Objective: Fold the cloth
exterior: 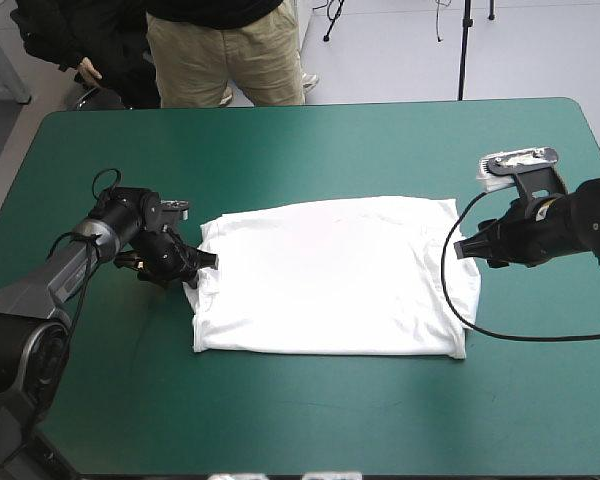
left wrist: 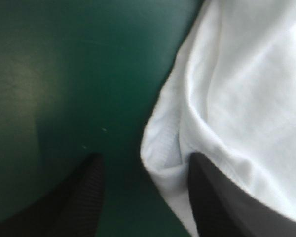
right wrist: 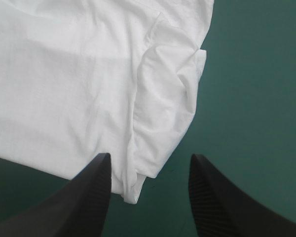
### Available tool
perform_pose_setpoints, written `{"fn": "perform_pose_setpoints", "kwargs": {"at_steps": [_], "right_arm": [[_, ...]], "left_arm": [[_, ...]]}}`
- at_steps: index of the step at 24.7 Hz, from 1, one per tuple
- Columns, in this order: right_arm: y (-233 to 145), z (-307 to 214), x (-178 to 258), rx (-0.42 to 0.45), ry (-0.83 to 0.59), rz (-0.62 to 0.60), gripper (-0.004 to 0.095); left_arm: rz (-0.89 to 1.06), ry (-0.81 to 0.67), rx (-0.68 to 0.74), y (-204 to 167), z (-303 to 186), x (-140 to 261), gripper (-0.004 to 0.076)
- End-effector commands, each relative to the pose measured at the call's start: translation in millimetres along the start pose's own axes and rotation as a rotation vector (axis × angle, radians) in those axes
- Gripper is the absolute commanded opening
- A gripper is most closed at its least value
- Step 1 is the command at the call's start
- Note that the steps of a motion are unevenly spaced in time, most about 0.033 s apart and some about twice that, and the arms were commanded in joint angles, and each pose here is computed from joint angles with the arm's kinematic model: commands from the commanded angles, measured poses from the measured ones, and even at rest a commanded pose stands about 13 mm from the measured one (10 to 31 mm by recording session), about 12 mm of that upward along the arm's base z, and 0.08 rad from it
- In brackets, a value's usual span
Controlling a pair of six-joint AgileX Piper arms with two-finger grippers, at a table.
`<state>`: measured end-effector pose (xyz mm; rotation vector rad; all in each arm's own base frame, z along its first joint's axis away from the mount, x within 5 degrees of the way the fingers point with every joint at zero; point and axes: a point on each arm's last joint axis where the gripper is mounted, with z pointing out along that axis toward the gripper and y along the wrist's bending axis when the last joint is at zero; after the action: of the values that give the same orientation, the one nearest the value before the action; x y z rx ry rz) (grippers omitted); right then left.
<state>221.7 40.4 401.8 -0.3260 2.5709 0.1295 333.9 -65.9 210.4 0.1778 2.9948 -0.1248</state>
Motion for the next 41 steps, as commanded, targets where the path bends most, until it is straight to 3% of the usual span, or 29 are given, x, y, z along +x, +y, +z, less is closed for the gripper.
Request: {"fn": "perform_pose_setpoints", "kwargs": {"at_steps": [1,4,11,16,22,31,34,41], "right_arm": [[0,-17,-3,0.014,-0.078,-0.002,0.0473],[0,-17,-3,0.014,-0.078,0.001,0.0472],[0,-17,-3,0.013,-0.072,0.001,0.0472],[0,-17,-2,0.012,-0.066,0.001,0.0472],[0,-17,-1,0.011,-0.058,0.001,0.0458],[0,-17,-1,0.011,-0.058,0.001,0.0387],[0,-17,-1,0.011,-0.058,0.001,0.0388],[0,-17,-1,0.011,-0.058,0.001,0.0388]], "left_arm": [[-0.013,-0.058,0.030,-5,-14,-5,0.0216],[-0.008,-0.039,0.021,-4,-13,-3,-0.0016],[0.003,-0.144,0.011,-5,-53,-8,-0.0017],[0.026,-0.292,0.213,-40,-90,-23,-0.0017],[0.204,-0.194,0.254,-115,-51,-16,-0.0017],[0.244,-0.170,0.256,-134,-32,-15,-0.0015],[0.286,-0.165,0.243,-133,-32,-14,0.0045],[0.324,-0.157,0.222,-134,-54,-19,0.0388]]}}
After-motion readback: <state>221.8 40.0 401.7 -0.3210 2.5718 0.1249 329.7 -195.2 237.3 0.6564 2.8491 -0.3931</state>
